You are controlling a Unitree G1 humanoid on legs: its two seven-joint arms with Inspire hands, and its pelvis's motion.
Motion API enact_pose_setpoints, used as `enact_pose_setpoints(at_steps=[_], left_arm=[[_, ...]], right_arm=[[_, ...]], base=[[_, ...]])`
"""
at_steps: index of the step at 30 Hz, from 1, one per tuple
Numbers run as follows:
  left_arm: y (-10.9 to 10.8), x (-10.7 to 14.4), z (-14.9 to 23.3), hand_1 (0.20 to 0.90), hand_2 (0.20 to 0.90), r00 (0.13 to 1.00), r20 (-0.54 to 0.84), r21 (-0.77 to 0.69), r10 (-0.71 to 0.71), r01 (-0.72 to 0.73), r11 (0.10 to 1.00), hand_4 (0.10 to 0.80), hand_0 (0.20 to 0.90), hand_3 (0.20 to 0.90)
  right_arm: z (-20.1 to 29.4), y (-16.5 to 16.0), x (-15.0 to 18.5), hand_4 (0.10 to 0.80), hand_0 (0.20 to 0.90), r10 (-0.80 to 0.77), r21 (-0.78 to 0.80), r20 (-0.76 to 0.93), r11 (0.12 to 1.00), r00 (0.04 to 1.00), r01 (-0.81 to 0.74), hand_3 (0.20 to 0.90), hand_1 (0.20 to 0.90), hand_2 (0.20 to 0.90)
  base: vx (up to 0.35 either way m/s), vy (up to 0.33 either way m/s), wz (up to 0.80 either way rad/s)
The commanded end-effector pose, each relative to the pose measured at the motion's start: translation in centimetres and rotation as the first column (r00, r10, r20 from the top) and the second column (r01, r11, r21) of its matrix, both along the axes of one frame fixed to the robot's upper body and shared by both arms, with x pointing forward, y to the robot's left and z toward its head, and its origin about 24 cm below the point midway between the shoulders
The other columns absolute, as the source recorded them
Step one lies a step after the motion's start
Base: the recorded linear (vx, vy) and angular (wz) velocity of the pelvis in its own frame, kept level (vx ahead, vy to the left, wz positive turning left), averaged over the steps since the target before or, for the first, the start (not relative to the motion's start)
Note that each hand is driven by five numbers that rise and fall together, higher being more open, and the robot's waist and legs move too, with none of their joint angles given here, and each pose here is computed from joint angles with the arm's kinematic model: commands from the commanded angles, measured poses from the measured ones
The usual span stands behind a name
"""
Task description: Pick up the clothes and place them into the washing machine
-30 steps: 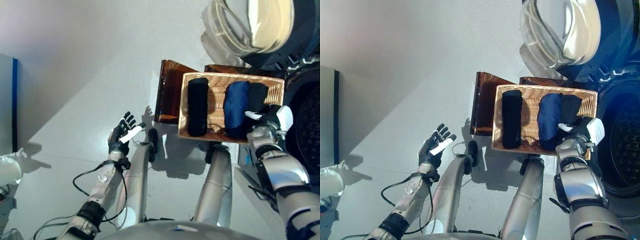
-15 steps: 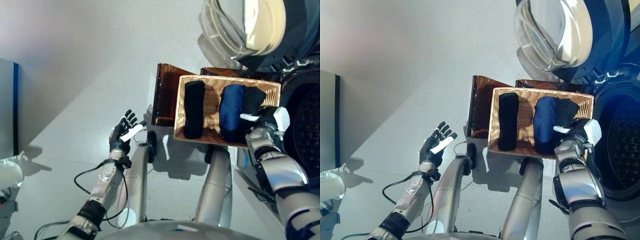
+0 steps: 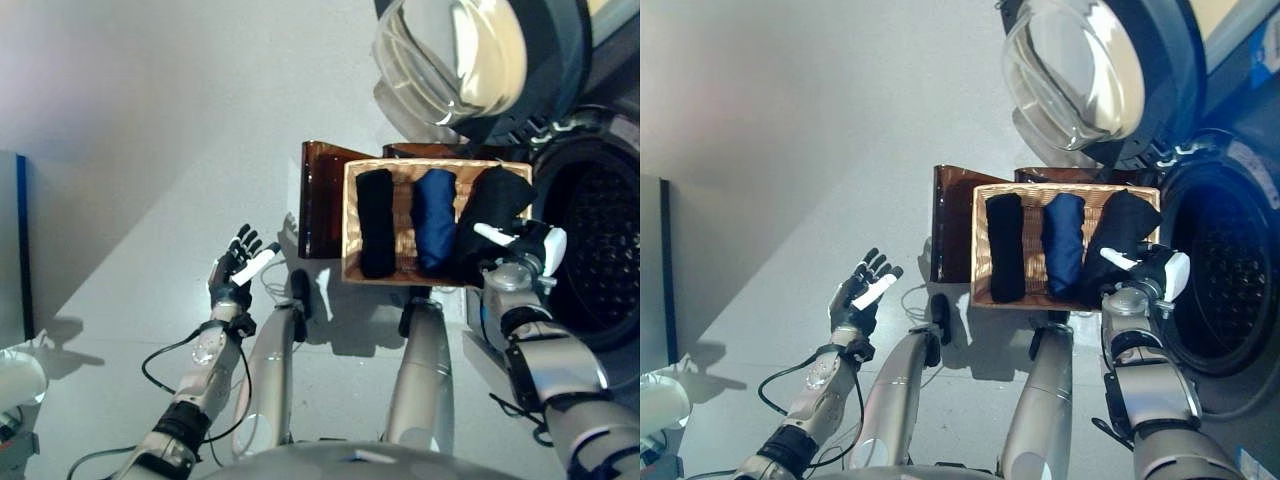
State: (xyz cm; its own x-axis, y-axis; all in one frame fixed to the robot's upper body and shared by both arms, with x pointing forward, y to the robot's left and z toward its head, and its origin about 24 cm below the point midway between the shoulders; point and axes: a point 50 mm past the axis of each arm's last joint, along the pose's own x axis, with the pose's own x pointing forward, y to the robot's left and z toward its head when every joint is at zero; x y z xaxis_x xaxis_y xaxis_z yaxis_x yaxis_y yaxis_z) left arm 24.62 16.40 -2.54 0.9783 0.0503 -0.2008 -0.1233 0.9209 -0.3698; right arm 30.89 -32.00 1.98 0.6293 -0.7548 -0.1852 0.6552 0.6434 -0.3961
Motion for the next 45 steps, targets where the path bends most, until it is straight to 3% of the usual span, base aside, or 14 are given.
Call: enact_pose_setpoints(at_steps=[1, 5, 7, 10, 14, 16, 17, 18, 20, 22, 30, 35, 41, 45], left_arm=[[2.5, 0.3, 1.7, 0.900, 0.900, 0.989, 0.114, 0.010, 0.093, -0.095, 0.995, 0.800, 0.900, 0.900], [2.5, 0.1, 1.4, 0.900, 0.900, 0.990, 0.105, 0.003, 0.090, -0.091, 0.996, 0.800, 0.900, 0.900], [2.5, 0.1, 1.3, 0.900, 0.900, 0.990, 0.104, -0.006, 0.093, -0.093, 0.996, 0.800, 0.900, 0.900], [2.2, 0.0, 0.9, 0.900, 0.900, 0.992, 0.088, -0.020, 0.092, -0.090, 0.996, 0.800, 0.900, 0.900], [1.1, 0.0, 0.4, 0.900, 0.900, 0.996, 0.057, -0.068, 0.071, -0.067, 0.995, 0.800, 0.900, 0.900], [0.5, 0.1, 0.3, 0.900, 0.900, 0.997, 0.051, -0.089, 0.052, -0.048, 0.995, 0.800, 0.900, 0.900], [0.5, 0.1, 0.3, 0.900, 0.900, 0.997, 0.052, -0.088, 0.052, -0.047, 0.995, 0.800, 0.900, 0.900], [-0.2, 0.0, 0.1, 0.900, 0.900, 0.998, 0.042, -0.117, 0.037, -0.032, 0.993, 0.800, 0.900, 0.900], [-0.4, 0.0, 0.1, 0.900, 0.900, 0.999, 0.041, -0.129, 0.034, -0.028, 0.991, 0.800, 0.900, 0.900], [-0.8, -0.2, 0.0, 0.900, 0.900, 0.999, 0.033, -0.144, 0.028, -0.023, 0.989, 0.800, 0.900, 0.900], [-1.1, -0.8, 0.0, 0.900, 0.900, 0.999, 0.043, -0.122, -0.032, 0.037, 0.992, 0.800, 0.900, 0.900], [-0.7, -0.8, 0.0, 0.900, 0.900, 0.998, 0.045, -0.084, -0.043, 0.046, 0.995, 0.800, 0.900, 0.900], [-0.2, -1.2, -0.2, 0.900, 0.900, 0.999, 0.032, -0.085, -0.027, 0.029, 0.996, 0.800, 0.900, 0.900], [0.2, -1.5, -0.4, 0.900, 0.900, 1.000, 0.018, -0.087, -0.016, 0.018, 0.996, 0.800, 0.900, 0.900]], right_arm=[[1.9, -1.9, -0.3, 0.300, 0.200, -0.073, 0.021, 0.158, 0.997, 0.985, 0.070, 0.200, 0.200, 0.200], [1.2, -2.1, -1.0, 0.300, 0.200, -0.142, 0.141, 0.221, 0.984, 0.965, 0.113, 0.200, 0.200, 0.200], [0.9, -2.0, -1.3, 0.300, 0.200, -0.260, 0.324, 0.335, 0.934, 0.906, 0.148, 0.200, 0.200, 0.200], [-0.3, -1.5, -2.0, 0.300, 0.200, -0.431, 0.555, 0.419, 0.818, 0.799, 0.151, 0.200, 0.200, 0.200], [-1.5, 0.5, -1.8, 0.300, 0.200, -0.688, 0.820, 0.457, 0.572, 0.564, 0.034, 0.200, 0.200, 0.200], [-2.2, 1.5, -1.7, 0.300, 0.200, -0.772, 0.886, 0.419, 0.463, 0.478, -0.029, 0.200, 0.200, 0.200], [-2.3, 1.5, -1.8, 0.300, 0.200, -0.773, 0.887, 0.420, 0.461, 0.475, -0.035, 0.200, 0.200, 0.200], [-2.8, 2.6, -1.7, 0.300, 0.200, -0.844, 0.928, 0.363, 0.363, 0.394, -0.078, 0.200, 0.200, 0.200], [-2.6, 2.7, -1.4, 0.300, 0.200, -0.860, 0.932, 0.360, 0.347, 0.363, -0.102, 0.200, 0.200, 0.200], [-1.6, 2.6, -0.9, 0.300, 0.200, -0.906, 0.941, 0.333, 0.305, 0.260, -0.145, 0.200, 0.200, 0.200], [1.8, -1.0, -0.6, 0.300, 0.200, -0.928, 0.927, 0.358, 0.340, 0.104, -0.157, 0.200, 0.200, 0.200], [3.9, -3.2, -0.6, 0.300, 0.200, -0.888, 0.897, 0.440, 0.426, 0.135, -0.120, 0.200, 0.200, 0.200], [4.9, -4.7, -1.2, 0.300, 0.200, -0.891, 0.892, 0.446, 0.436, 0.084, -0.116, 0.200, 0.200, 0.200], [5.5, -6.2, -2.1, 0.300, 0.200, -0.912, 0.906, 0.410, 0.408, -0.002, -0.108, 0.200, 0.200, 0.200]], base=[[0.059, -0.014, -0.08], [0.044, -0.015, -0.01], [0.042, 0.006, -0.01], [0.039, 0.003, -0.08], [0.011, 0.000, -0.03], [0.000, 0.000, 0.00], [0.000, 0.000, 0.00], [0.000, 0.000, 0.00], [0.000, 0.000, 0.00], [-0.001, 0.007, 0.02], [0.012, 0.013, 0.03], [-0.008, 0.000, 0.00], [0.001, -0.010, -0.03], [0.004, -0.005, 0.02]])
